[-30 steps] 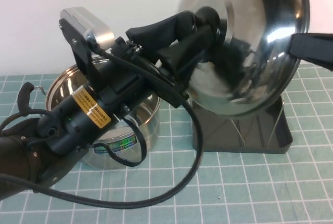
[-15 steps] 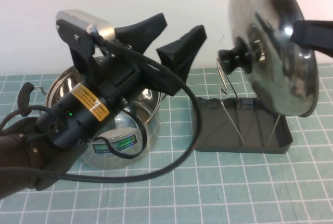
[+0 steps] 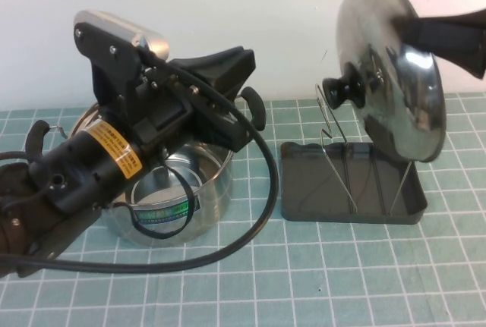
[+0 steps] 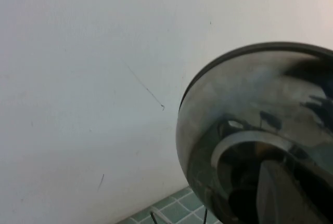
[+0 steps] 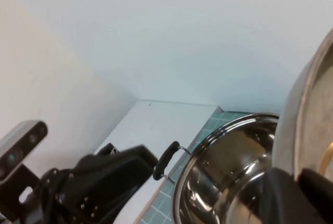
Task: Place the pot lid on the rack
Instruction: Place the pot lid on the pot rack
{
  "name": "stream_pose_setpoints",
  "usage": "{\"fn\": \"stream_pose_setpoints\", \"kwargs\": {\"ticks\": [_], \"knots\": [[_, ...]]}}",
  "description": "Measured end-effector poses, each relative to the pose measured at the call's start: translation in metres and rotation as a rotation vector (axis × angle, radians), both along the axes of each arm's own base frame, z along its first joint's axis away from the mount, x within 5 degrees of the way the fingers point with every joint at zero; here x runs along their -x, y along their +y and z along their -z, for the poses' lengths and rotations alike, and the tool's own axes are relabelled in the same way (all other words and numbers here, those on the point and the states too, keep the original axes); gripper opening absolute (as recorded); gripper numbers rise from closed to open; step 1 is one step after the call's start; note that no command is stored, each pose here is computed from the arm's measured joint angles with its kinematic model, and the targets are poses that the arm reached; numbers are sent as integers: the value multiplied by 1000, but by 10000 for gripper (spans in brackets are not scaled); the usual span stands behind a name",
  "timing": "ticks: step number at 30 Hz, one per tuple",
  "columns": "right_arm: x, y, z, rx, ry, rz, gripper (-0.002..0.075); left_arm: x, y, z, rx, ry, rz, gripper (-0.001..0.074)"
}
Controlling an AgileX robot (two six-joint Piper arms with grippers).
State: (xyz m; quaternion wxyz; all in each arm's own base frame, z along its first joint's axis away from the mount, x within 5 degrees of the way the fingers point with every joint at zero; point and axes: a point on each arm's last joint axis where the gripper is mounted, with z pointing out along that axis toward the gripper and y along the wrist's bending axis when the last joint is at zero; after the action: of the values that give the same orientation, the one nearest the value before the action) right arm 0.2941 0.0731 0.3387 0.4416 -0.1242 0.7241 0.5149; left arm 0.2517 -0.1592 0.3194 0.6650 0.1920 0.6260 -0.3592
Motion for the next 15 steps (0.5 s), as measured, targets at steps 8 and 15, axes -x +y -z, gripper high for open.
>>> {"fn": "stream_pose_setpoints", "kwargs": {"ticks": [8, 15], "knots": [[-18, 1, -4, -24, 23, 2, 24, 8, 3, -2, -98, -8, 6, 3], [-38, 22, 28, -7, 127, -12, 24, 6, 8, 6, -152, 78, -51, 1]]}}
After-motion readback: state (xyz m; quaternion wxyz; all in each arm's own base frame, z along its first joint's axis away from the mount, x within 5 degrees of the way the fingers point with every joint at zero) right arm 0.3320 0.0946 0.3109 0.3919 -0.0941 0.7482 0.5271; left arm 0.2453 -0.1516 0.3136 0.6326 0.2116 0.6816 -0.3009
